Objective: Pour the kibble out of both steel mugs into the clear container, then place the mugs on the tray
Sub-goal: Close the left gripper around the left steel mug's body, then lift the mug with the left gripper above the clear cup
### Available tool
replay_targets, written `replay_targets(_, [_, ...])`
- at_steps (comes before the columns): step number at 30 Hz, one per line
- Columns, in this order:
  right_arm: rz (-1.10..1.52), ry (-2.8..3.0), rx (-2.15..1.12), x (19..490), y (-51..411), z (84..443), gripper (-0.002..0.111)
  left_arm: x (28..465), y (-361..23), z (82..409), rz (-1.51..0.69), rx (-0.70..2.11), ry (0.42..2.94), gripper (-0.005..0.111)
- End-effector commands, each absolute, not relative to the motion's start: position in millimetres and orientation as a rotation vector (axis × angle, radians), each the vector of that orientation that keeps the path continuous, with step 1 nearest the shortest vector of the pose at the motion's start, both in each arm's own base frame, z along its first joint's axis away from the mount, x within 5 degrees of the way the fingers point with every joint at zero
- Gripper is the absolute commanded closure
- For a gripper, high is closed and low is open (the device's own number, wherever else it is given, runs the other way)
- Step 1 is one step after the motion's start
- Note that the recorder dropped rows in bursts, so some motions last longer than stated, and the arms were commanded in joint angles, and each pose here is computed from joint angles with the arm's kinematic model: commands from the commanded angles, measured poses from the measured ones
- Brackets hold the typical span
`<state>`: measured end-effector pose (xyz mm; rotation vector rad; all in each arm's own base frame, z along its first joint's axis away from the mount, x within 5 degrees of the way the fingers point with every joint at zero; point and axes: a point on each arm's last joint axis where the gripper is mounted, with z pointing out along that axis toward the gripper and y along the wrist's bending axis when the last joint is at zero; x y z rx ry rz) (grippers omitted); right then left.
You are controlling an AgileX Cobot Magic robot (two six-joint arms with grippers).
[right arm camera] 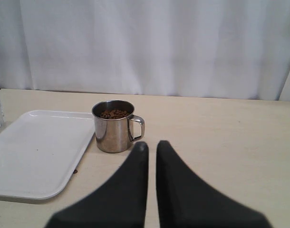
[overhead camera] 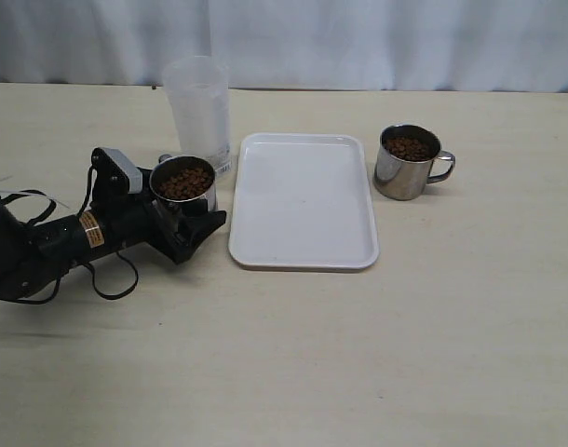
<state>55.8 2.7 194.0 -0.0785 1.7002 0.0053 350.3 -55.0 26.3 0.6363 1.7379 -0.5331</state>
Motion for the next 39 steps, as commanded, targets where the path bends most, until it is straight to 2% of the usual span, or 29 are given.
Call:
replay_targets(1, [-0.008, 1.693, -0.082, 56, 2, 194, 0.103, 351, -54, 25, -0.524, 0.613, 1.75, 0.038])
replay_targets(6, [-0.008, 1.693, -0.082, 56, 2, 194, 0.103, 349, -56, 25, -0.538, 0.637, 1.745, 0.082])
replay_targets(9, [-0.008, 1.693, -0.082, 56, 2, 194, 0.103, 350, -56, 28, -0.533, 0.639, 1.735, 0.104])
replay_targets(10, [-0.008, 1.693, -0.082, 56, 2, 194, 0.103, 350, -56, 29, -0.532, 0.639, 1.732, 0.107])
replay_targets(16, [-0.008, 1.693, -0.082, 56, 2, 194, 0.103, 348, -57, 39, -0.567, 0.723, 1.692, 0.107])
replay_targets(21, [-0.008, 1.693, -0.082, 56, 2, 194, 0.103, 350, -50, 69, -0.673, 0.681, 1.685, 0.107])
replay_targets(29, [-0.008, 1.693, -0.082, 56, 2, 194, 0.103, 351, -20, 108, -0.673, 0.62, 1.693, 0.107])
replay_targets(39, [-0.005, 1.693, -0.085, 56, 2, 194, 0.103, 356, 15, 156, -0.396, 0.583, 1.768, 0.107])
